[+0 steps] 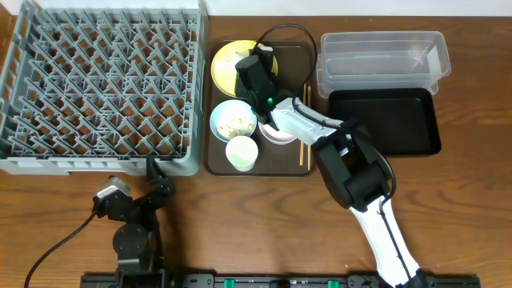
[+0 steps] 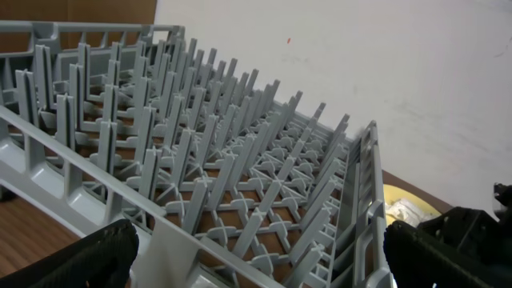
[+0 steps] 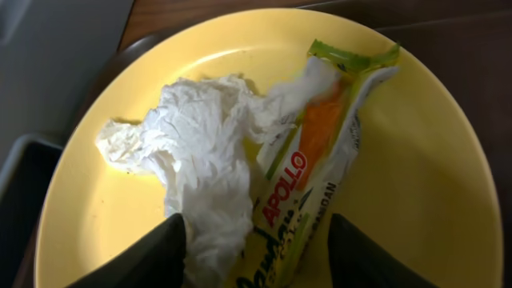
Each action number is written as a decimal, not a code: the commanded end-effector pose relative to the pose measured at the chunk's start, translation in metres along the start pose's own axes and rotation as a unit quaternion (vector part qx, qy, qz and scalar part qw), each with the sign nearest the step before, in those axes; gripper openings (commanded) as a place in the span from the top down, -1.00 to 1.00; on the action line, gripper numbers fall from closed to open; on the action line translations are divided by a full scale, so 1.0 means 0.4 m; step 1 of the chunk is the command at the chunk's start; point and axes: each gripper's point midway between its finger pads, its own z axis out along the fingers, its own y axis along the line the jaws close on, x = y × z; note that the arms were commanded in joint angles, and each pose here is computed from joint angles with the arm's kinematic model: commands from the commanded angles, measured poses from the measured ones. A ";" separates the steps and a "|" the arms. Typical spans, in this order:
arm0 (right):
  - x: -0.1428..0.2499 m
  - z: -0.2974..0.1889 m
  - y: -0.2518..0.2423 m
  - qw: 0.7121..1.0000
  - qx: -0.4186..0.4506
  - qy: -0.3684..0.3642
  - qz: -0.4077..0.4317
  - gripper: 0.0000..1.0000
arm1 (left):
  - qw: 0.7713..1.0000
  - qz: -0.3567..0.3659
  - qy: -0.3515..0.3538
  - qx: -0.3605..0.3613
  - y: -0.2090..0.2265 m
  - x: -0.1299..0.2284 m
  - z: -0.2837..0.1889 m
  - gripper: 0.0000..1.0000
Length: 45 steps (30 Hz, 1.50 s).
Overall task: Sort waste into correct bins and load items into the dishwasher
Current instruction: 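Grasp the tissue and snack wrapper with the right gripper and lift, then carry the tissue and wrapper right and drop them into the clear bin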
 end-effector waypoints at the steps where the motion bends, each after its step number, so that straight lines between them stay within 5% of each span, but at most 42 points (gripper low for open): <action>1: 0.007 0.011 -0.005 1.000 0.010 0.000 0.004 0.07 | 0.999 0.017 0.021 -0.021 0.025 0.038 0.002 -1.00; 12: 0.018 0.007 -0.018 1.000 0.023 0.020 -0.002 0.96 | 0.999 0.017 0.021 -0.021 0.025 0.038 0.002 -1.00; 20: -0.132 -0.080 0.056 0.999 0.012 0.006 -0.052 0.98 | 0.999 0.017 0.021 -0.021 0.025 0.038 0.002 -1.00; 30: -0.329 -0.360 0.093 0.995 -0.018 0.020 -0.096 0.98 | 0.999 0.017 0.021 -0.021 0.025 0.038 0.002 -1.00; 38: -0.455 -0.513 -0.104 0.996 0.045 0.025 -0.076 0.98 | 0.999 0.017 0.021 -0.021 0.025 0.037 0.002 -1.00; 45: -0.444 -0.523 -0.342 0.987 0.131 0.089 -0.033 0.98 | 0.999 0.017 0.021 -0.021 0.025 0.037 0.002 -1.00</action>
